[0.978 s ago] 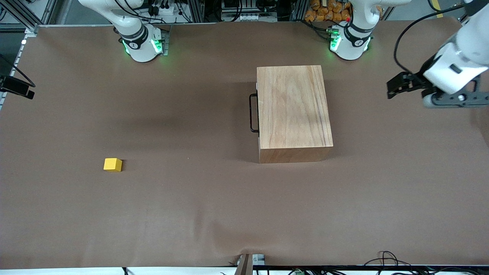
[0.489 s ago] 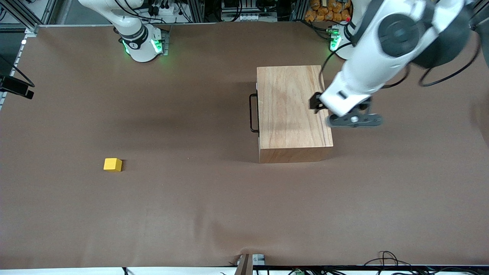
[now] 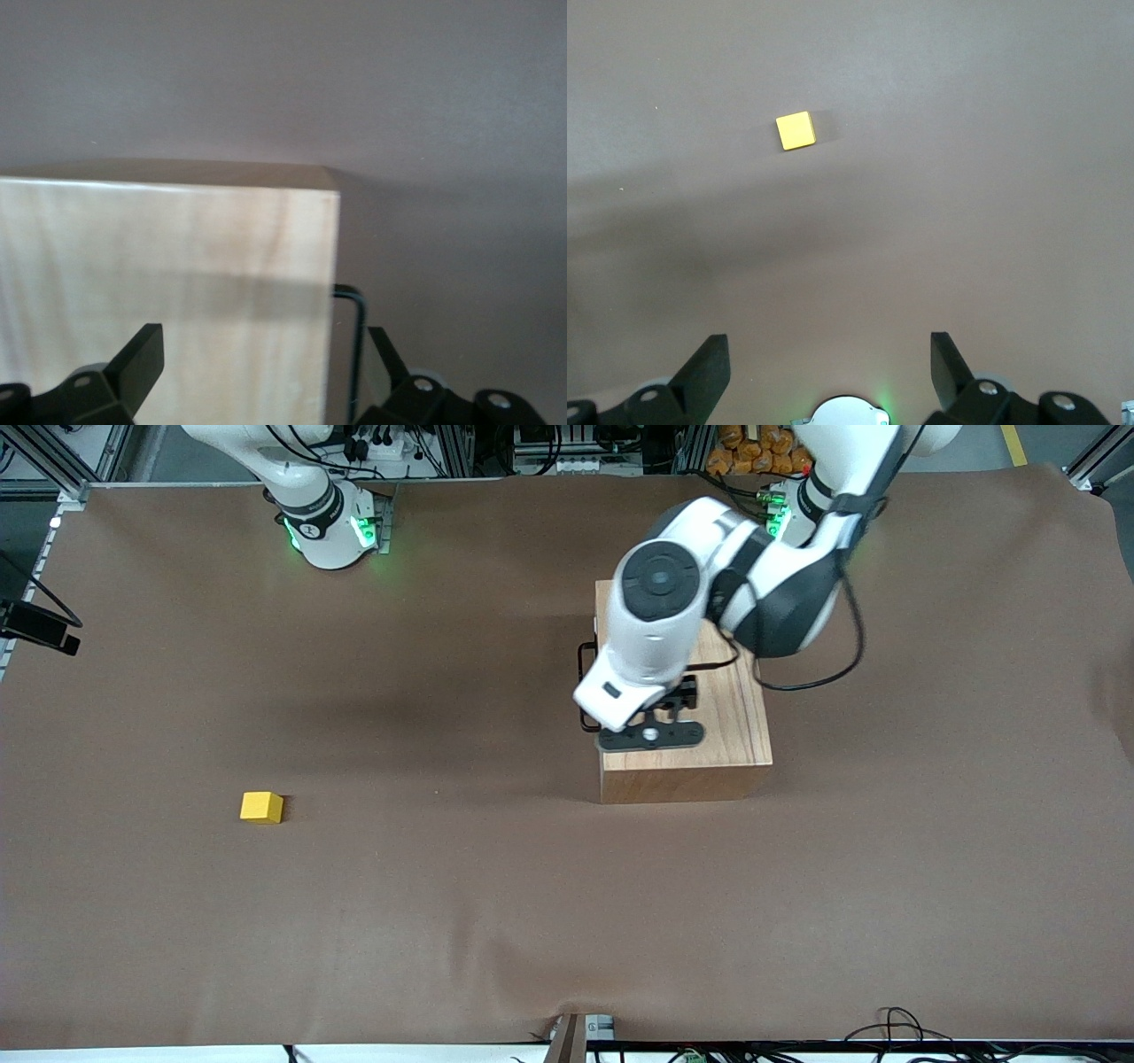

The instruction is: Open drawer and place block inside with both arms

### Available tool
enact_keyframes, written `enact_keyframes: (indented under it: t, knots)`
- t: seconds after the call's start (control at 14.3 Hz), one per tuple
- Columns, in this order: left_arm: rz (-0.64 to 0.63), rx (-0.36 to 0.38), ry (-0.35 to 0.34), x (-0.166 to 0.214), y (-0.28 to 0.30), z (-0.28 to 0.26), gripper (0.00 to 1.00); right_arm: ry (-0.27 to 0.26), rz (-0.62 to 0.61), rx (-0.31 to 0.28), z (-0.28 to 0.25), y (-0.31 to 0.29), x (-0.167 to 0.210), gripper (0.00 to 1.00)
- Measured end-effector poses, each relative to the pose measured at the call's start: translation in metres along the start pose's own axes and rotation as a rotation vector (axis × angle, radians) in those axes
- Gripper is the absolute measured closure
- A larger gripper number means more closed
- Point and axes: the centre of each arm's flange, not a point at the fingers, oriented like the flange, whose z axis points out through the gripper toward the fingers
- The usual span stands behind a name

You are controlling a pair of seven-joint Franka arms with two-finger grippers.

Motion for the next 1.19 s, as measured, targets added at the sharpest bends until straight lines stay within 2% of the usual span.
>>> enact_keyframes:
  t: [0.21, 0.35, 0.77, 0.98, 1.19]
  knots:
    - [-0.061, 0.047, 0.089, -0.031, 0.064, 0.030, 0.00, -0.001, -0.001, 0.000, 0.000, -0.001, 0.000, 0.00]
    - [-0.089, 0.046, 0.113, -0.053, 0.095, 0.051, 0.00, -0.001, -0.002, 0.000, 0.001, -0.001, 0.000, 0.00]
    - [-0.113, 0.113, 0.098, -0.072, 0.116, 0.103, 0.00, -0.007, -0.002, -0.001, 0.003, -0.001, 0.002, 0.00]
    - [-0.103, 0.172, 0.079, -0.081, 0.116, 0.112, 0.00, -0.008, -0.002, -0.001, 0.003, -0.001, 0.002, 0.00]
    - [-0.075, 0.239, 0.092, -0.094, 0.119, 0.120, 0.00, -0.008, -0.001, -0.001, 0.003, -0.001, 0.002, 0.00]
